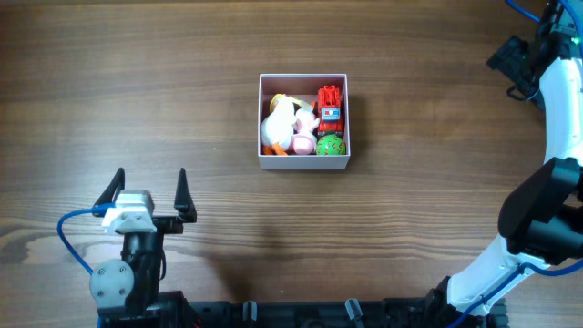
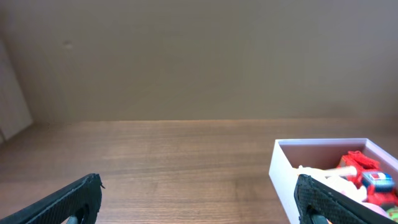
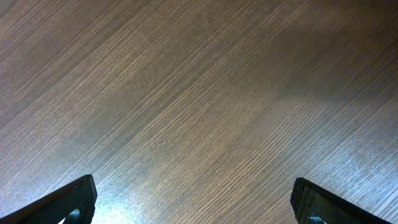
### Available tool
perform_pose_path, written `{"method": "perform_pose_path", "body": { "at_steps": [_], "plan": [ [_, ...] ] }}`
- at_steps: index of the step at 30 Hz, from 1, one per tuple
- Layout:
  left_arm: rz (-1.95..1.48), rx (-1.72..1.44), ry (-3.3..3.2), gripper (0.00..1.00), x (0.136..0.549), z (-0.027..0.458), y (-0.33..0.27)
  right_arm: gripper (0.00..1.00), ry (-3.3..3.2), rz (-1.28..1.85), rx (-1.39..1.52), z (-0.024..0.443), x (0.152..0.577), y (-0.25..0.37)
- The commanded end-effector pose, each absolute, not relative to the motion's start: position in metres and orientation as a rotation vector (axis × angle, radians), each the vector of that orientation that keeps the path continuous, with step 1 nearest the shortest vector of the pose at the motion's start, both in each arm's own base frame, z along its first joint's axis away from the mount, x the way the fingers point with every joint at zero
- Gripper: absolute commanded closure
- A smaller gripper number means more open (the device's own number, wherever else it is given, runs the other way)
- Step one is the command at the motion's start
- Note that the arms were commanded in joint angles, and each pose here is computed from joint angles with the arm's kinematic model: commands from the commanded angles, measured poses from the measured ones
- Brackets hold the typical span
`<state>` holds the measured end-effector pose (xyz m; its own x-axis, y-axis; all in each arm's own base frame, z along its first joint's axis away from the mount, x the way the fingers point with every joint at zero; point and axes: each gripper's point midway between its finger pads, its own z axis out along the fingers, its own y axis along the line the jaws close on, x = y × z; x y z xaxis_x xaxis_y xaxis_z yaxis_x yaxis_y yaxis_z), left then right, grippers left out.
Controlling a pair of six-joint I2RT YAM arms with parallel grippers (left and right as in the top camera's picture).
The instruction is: Pack container
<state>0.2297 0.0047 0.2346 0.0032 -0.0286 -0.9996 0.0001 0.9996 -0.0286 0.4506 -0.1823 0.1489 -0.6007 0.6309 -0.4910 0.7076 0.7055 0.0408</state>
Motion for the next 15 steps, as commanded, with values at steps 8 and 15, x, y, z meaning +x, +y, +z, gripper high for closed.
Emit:
{"method": "perform_pose_path", "body": {
  "at_steps": [8, 15],
  "plan": [
    [-0.063, -0.142, 1.591, 0.00, 0.230, 0.215, 0.011, 0.00, 2.417, -0.232, 1.041, 0.154, 0.449, -0.183],
    [-0.138, -0.221, 1.613, 0.00, 0.240, 0.181, 0.011, 0.00, 2.404, -0.232, 1.044, 0.155, 0.450, -0.186]
  ]
}}
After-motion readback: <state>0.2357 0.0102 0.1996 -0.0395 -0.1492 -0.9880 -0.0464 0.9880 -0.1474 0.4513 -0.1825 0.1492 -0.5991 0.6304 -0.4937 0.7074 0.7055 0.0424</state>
